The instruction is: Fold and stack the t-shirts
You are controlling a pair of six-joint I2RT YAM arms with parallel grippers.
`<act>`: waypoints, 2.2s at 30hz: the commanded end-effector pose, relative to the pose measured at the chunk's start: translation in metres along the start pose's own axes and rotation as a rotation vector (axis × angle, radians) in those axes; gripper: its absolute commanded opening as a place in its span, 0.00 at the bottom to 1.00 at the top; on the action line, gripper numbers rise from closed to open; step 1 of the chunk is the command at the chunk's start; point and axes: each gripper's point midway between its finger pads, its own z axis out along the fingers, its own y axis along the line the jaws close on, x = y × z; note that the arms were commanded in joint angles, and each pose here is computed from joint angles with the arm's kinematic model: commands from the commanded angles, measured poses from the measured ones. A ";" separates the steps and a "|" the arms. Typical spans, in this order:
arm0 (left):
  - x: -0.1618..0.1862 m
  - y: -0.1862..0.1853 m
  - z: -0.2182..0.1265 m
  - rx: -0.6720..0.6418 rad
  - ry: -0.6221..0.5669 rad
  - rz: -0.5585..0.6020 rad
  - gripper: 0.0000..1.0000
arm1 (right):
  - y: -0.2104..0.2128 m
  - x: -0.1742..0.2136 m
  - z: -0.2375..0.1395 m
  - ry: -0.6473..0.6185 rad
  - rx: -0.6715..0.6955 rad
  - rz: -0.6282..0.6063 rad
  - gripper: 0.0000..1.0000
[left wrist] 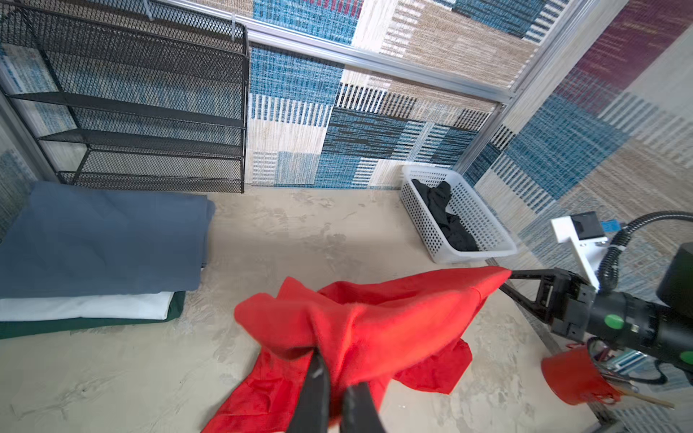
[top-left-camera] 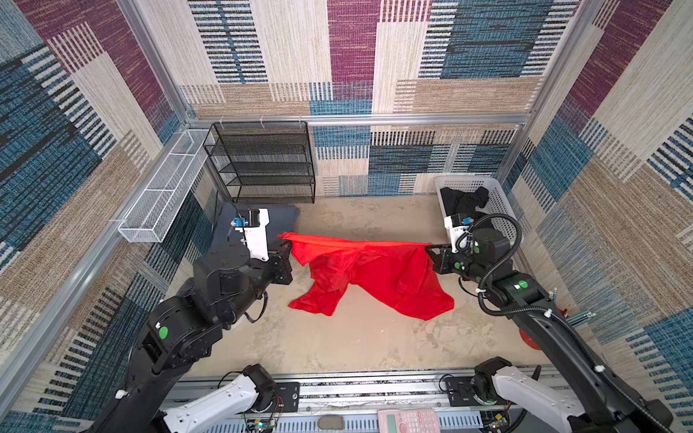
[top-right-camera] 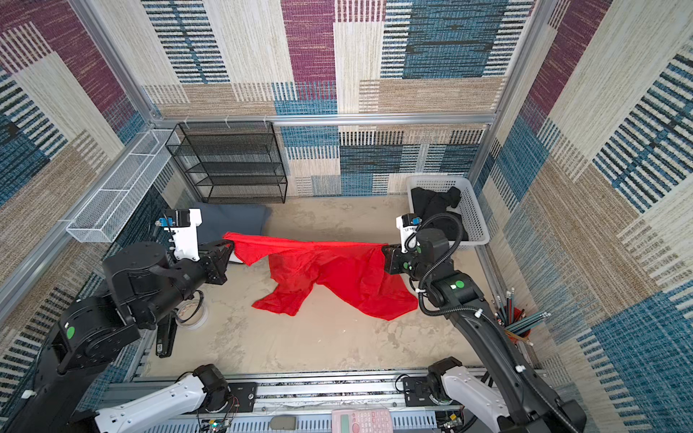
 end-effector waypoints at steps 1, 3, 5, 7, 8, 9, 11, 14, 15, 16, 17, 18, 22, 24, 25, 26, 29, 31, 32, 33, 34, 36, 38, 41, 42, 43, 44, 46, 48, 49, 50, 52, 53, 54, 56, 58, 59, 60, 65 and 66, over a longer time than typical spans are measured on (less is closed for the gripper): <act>-0.007 -0.010 -0.016 0.071 0.006 -0.005 0.00 | 0.027 -0.017 -0.035 -0.041 -0.086 0.002 0.00; -0.022 -0.015 -0.030 0.101 -0.024 -0.002 0.00 | 0.037 -0.032 -0.053 -0.077 -0.095 -0.006 0.00; -0.041 -0.013 -0.044 0.097 -0.072 0.011 0.00 | 0.047 -0.048 -0.066 -0.106 -0.112 -0.020 0.00; -0.059 -0.007 -0.054 0.056 -0.130 0.035 0.00 | 0.059 -0.062 -0.074 -0.120 -0.147 -0.041 0.00; -0.067 -0.004 -0.057 0.034 -0.157 0.047 0.00 | 0.064 -0.067 -0.075 -0.122 -0.160 -0.052 0.00; -0.076 -0.001 -0.059 0.010 -0.187 0.061 0.00 | 0.066 -0.072 -0.073 -0.124 -0.165 -0.061 0.00; -0.091 0.001 -0.058 -0.027 -0.235 0.077 0.00 | 0.063 -0.079 -0.062 -0.118 -0.147 -0.071 0.00; -0.104 -0.007 -0.042 -0.047 -0.266 0.116 0.00 | 0.054 -0.077 -0.035 -0.086 -0.128 -0.075 0.00; -0.105 -0.009 -0.033 -0.061 -0.260 0.138 0.00 | 0.053 -0.074 -0.025 -0.069 -0.138 -0.072 0.00; -0.106 -0.009 -0.023 -0.093 -0.253 0.162 0.00 | 0.053 -0.070 -0.015 -0.054 -0.155 -0.070 0.00; -0.107 -0.007 -0.012 -0.136 -0.250 0.184 0.00 | 0.052 -0.066 -0.005 -0.035 -0.168 -0.068 0.00; -0.109 -0.003 0.000 -0.181 -0.251 0.208 0.00 | 0.048 -0.061 0.007 -0.015 -0.170 -0.062 0.00; -0.112 0.007 0.056 -0.236 -0.212 0.215 0.00 | 0.023 -0.045 0.048 0.038 -0.105 -0.053 0.00; -0.108 0.008 0.094 -0.225 -0.162 0.223 0.00 | 0.013 -0.039 0.065 0.061 -0.091 -0.047 0.00; -0.105 0.009 0.114 -0.218 -0.130 0.222 0.00 | 0.011 -0.038 0.073 0.066 -0.089 -0.048 0.00; -0.101 0.010 0.138 -0.199 -0.093 0.224 0.00 | 0.006 -0.035 0.081 0.073 -0.084 -0.043 0.00; -0.088 0.018 0.201 -0.194 -0.008 0.229 0.00 | -0.010 -0.031 0.105 0.092 -0.058 -0.030 0.00; -0.080 0.025 0.242 -0.191 0.045 0.228 0.00 | -0.023 -0.027 0.122 0.114 -0.042 -0.013 0.00; -0.078 0.030 0.262 -0.198 0.062 0.224 0.00 | -0.029 -0.025 0.129 0.123 -0.042 -0.003 0.00; -0.076 0.034 0.284 -0.194 0.075 0.228 0.00 | -0.034 -0.023 0.138 0.136 -0.041 0.006 0.00; -0.076 0.036 0.302 -0.187 0.082 0.242 0.00 | -0.040 -0.022 0.145 0.147 -0.034 0.013 0.00; -0.074 0.039 0.333 -0.187 0.100 0.267 0.36 | -0.052 -0.020 0.157 0.168 -0.010 0.031 0.00; -0.070 0.039 0.346 -0.181 0.116 0.295 0.77 | -0.064 -0.018 0.165 0.179 0.025 0.040 0.00; -0.057 0.041 0.342 -0.178 0.173 0.298 1.00 | -0.073 -0.013 0.170 0.208 0.053 0.047 0.01; -0.053 0.043 0.338 -0.190 0.198 0.299 1.00 | -0.073 -0.013 0.169 0.206 0.054 0.048 0.18; -0.049 0.046 0.332 -0.204 0.223 0.296 1.00 | -0.073 -0.013 0.168 0.203 0.052 0.047 0.47; -0.046 0.048 0.326 -0.211 0.238 0.295 1.00 | -0.073 -0.013 0.167 0.199 0.054 0.046 0.78; -0.043 0.048 0.308 -0.210 0.224 0.276 1.00 | -0.075 -0.016 0.162 0.187 0.075 0.048 0.99; -0.040 0.050 0.285 -0.211 0.178 0.241 1.00 | -0.075 -0.019 0.156 0.170 0.090 0.043 0.99; -0.038 0.053 0.271 -0.216 0.150 0.218 1.00 | -0.075 -0.022 0.152 0.156 0.101 0.041 0.99; -0.033 0.055 0.259 -0.219 0.132 0.195 1.00 | -0.075 -0.024 0.147 0.143 0.113 0.039 0.99; -0.016 0.058 0.238 -0.209 0.123 0.151 1.00 | -0.075 -0.027 0.136 0.122 0.136 0.041 0.99; -0.002 0.061 0.229 -0.203 0.134 0.120 0.99 | -0.075 -0.029 0.131 0.112 0.142 0.040 0.99; 0.012 0.062 0.222 -0.197 0.152 0.096 0.98 | -0.073 -0.027 0.125 0.113 0.140 0.045 0.98; 0.049 0.067 0.208 -0.179 0.207 0.046 0.93 | -0.066 -0.019 0.113 0.123 0.111 0.052 0.99; 0.089 0.073 0.196 -0.167 0.273 0.001 0.89 | -0.061 -0.007 0.103 0.139 0.089 0.073 0.99; 0.108 0.076 0.190 -0.163 0.303 -0.015 0.88 | -0.059 0.002 0.097 0.146 0.082 0.085 0.99; 0.129 0.080 0.184 -0.167 0.335 -0.033 0.86 | -0.059 0.010 0.091 0.149 0.081 0.095 0.99; 0.209 0.091 0.168 -0.158 0.454 -0.096 0.81 | -0.055 0.060 0.087 0.200 0.018 0.181 0.96; 0.220 0.090 0.168 -0.145 0.473 -0.110 0.80 | -0.053 0.071 0.092 0.231 0.002 0.195 0.95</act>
